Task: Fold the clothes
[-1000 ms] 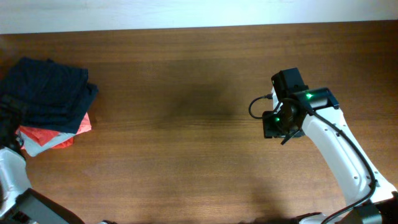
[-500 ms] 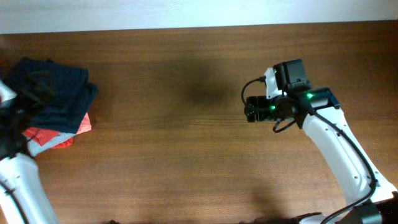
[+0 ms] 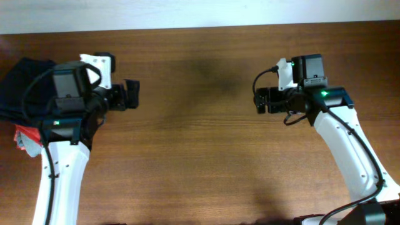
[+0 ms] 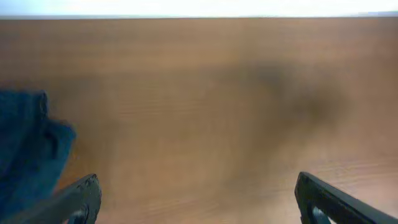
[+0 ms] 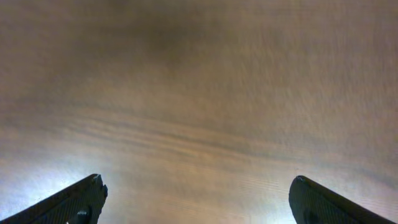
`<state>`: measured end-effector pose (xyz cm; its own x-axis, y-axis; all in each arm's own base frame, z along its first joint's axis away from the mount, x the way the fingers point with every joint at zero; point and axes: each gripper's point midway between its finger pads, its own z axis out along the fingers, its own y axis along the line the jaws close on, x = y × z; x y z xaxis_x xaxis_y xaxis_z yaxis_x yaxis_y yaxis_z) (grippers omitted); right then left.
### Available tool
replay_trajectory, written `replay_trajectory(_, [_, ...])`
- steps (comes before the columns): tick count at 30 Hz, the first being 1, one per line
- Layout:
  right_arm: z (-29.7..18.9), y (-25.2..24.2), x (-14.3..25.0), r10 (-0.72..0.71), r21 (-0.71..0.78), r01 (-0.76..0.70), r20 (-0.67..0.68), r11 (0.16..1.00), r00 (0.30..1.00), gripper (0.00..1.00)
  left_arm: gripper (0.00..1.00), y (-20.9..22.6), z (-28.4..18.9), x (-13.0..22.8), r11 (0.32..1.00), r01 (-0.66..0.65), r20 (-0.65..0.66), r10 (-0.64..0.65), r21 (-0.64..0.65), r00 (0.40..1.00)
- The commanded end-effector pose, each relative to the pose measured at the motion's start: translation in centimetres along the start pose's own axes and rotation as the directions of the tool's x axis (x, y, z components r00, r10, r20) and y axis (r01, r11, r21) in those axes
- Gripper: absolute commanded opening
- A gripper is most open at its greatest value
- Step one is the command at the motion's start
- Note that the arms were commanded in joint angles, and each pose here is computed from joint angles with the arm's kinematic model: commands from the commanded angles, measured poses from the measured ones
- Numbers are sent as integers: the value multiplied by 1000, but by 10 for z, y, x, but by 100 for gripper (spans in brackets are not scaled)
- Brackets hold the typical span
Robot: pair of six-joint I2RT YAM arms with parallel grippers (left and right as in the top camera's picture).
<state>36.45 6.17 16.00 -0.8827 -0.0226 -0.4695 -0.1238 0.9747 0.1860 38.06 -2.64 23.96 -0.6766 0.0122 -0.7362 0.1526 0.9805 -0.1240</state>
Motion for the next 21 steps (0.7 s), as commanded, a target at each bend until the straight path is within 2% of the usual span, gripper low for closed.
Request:
replay_trajectory(1, [-18,0,2,-6,-1,6,13,1000,1000,99,99,5,-8,15,998,-45,-65,42,-36,997])
replay_trajectory(5, [-44,-3,7,13,43,-15,47,999,999,99,99,-2,-16,34,997,-74,-114,73,-4,991])
replay_trajectory(12, [-96,3,31,-37,61,23,239,998,970,99,99,-12,-51,50,996,-91,66,92,-17,994])
replay_trajectory(17, [-106,12,64,-103,54,89,400,995,911,99,99,-16,-67,66,997,-68,222,72,-26,972])
replay_trajectory(21, [-108,11,86,-115,54,101,478,993,871,99,99,-16,-67,80,997,-78,269,83,-30,960])
